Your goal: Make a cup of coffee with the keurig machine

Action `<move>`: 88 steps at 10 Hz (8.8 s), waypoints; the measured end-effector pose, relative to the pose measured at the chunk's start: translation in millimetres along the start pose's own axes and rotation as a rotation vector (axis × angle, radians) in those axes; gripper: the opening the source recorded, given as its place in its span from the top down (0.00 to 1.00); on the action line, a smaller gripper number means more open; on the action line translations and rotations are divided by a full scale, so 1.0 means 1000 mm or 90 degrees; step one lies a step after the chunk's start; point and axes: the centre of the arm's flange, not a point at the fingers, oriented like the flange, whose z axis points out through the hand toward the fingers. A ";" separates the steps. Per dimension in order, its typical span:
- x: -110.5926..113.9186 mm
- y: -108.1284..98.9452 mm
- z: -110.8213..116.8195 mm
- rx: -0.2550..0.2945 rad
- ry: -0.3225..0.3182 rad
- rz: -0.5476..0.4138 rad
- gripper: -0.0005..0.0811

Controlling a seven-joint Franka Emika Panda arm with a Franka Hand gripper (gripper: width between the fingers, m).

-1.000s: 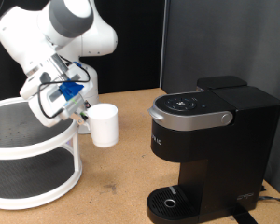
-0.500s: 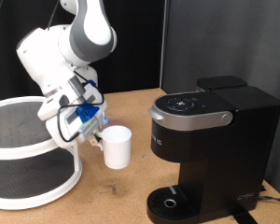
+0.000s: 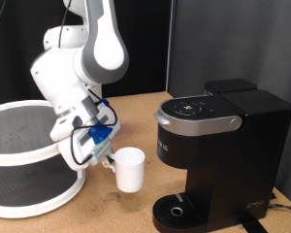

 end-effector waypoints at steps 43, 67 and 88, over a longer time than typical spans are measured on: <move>0.017 -0.034 0.011 0.087 0.075 0.019 0.01; 0.152 -0.202 -0.158 0.115 0.033 -0.143 0.01; 0.211 -0.219 -0.092 -0.038 -0.158 -0.417 0.04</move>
